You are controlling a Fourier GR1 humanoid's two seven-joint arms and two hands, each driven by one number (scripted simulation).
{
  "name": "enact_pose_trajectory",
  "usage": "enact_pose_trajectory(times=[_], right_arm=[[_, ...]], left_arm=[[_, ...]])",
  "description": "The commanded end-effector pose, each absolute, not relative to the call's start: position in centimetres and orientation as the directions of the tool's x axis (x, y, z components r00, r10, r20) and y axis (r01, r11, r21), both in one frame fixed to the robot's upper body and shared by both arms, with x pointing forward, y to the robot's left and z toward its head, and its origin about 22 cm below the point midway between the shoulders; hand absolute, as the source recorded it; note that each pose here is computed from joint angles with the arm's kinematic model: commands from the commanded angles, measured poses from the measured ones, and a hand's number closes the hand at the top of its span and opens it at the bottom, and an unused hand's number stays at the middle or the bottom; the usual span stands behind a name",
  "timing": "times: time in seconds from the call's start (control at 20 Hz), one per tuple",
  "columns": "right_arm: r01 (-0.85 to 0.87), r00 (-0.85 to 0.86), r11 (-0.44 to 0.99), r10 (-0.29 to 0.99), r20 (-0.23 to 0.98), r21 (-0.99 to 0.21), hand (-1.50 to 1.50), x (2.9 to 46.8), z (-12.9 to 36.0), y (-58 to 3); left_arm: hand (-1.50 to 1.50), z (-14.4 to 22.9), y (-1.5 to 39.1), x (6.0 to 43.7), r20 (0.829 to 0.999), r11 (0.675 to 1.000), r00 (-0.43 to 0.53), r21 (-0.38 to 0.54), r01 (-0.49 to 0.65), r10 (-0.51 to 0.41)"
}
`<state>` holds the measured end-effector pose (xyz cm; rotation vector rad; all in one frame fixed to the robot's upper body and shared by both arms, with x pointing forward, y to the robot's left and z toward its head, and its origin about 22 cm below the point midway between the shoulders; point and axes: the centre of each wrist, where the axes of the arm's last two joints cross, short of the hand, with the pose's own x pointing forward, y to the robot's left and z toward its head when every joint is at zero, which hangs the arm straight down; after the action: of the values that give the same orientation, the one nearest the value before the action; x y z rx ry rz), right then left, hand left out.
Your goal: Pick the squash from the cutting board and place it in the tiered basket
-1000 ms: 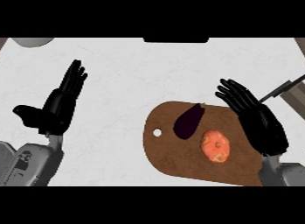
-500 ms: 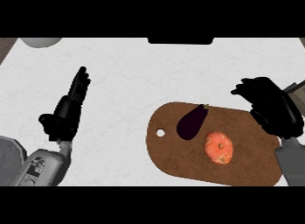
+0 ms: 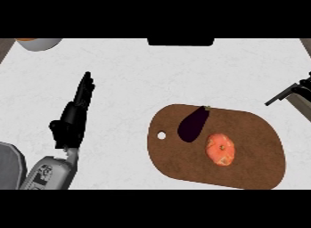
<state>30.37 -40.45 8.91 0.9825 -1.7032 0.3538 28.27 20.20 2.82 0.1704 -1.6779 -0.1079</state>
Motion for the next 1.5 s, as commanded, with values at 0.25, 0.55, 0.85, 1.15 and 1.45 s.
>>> enact_pose_trajectory(times=[0.25,0.55,0.85,1.15,1.45], right_arm=[[-0.733,-0.483,0.450,0.183,0.856,-0.510,-1.50,29.0,26.3,-41.4],[-0.574,-0.658,0.276,0.404,0.635,-0.771,-1.50,25.8,29.5,-35.4],[-0.542,-0.679,0.179,0.483,0.553,-0.821,-1.50,24.6,27.3,-32.0],[-0.539,-0.691,0.120,0.503,0.519,-0.834,-1.50,22.6,25.2,-29.6],[-0.544,-0.680,0.027,0.571,0.460,-0.838,-1.50,23.8,24.7,-28.4]], left_arm=[[0.00,3.1,20.2,27.8,0.976,0.982,-0.111,0.184,-0.052,-0.189],[0.00,3.5,20.0,27.4,0.978,0.980,-0.081,0.190,-0.052,-0.194],[0.00,3.8,20.1,28.2,0.979,0.982,-0.090,0.177,-0.061,-0.182],[0.00,3.0,19.8,27.7,0.976,0.979,-0.091,0.194,-0.064,-0.199],[0.00,2.4,18.4,26.6,0.981,0.984,-0.095,0.165,-0.062,-0.170]])
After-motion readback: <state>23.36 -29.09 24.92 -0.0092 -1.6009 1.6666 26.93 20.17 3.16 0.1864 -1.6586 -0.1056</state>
